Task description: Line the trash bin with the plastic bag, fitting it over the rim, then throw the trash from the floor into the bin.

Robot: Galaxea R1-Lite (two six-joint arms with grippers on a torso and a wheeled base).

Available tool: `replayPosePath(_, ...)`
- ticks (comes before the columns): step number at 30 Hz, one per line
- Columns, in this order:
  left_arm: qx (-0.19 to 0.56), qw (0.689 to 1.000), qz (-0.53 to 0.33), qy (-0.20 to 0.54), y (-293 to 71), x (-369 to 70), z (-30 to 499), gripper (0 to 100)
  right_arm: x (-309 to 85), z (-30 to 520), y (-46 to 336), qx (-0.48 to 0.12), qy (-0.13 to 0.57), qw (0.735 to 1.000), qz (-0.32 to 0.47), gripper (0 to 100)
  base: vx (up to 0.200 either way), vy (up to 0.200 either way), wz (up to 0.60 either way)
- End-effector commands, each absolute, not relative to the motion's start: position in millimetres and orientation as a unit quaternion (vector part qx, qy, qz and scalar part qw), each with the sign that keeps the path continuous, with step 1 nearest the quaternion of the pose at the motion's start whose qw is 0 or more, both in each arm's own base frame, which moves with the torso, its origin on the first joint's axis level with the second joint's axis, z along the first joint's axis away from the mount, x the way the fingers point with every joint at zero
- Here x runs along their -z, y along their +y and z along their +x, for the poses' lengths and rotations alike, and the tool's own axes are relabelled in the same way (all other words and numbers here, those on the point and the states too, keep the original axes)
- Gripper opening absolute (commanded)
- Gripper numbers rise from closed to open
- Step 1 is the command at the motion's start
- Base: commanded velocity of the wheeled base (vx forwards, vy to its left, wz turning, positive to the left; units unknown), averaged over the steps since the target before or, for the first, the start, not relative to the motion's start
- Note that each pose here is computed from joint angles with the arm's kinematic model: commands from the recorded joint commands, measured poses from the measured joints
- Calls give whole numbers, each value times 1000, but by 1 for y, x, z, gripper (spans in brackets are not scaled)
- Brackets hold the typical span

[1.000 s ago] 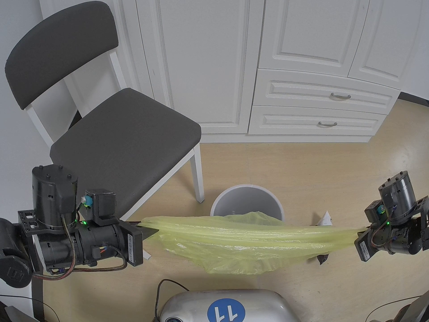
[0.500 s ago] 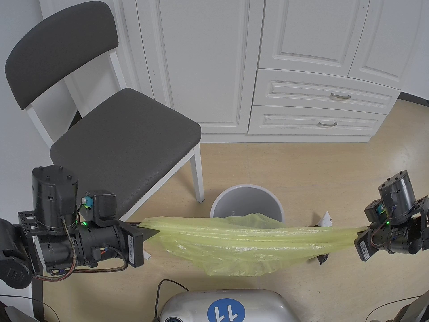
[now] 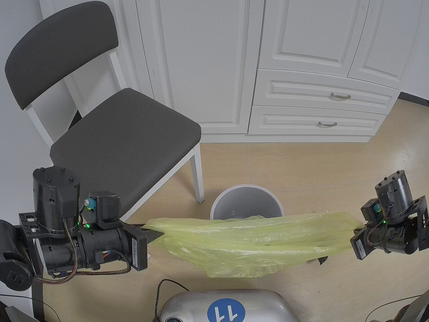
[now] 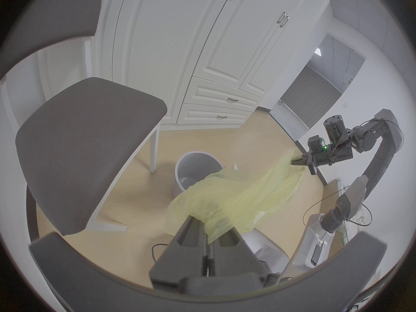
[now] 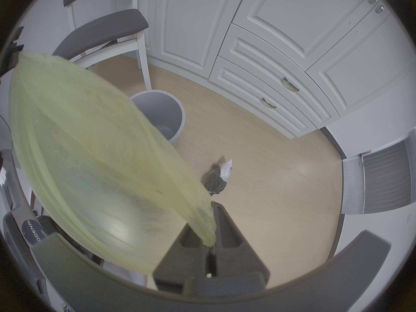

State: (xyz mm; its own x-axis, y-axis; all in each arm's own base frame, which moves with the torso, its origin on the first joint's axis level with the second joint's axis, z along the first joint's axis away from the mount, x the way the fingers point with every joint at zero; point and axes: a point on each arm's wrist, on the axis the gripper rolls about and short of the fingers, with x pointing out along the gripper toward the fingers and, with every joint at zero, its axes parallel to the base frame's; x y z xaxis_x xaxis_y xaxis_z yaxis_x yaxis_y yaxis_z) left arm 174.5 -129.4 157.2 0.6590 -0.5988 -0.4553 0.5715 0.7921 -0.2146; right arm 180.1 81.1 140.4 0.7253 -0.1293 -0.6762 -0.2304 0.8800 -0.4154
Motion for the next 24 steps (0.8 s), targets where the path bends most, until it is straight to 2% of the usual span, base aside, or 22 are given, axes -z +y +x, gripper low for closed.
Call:
replayPosePath(1,327,909,-26,256,-132,-158,173,0,-140,181,83,-31,371,895,-245,0,0,0,0)
replayPosePath(18,342,906,-31,248,-145,-151,177,0,-138,187,91,-38,351,906,-231,0,0,0,0)
replayPosePath(24,341,906,-39,248,-149,-148,183,0,-137,197,103,-37,324,926,-191,0,0,0,0)
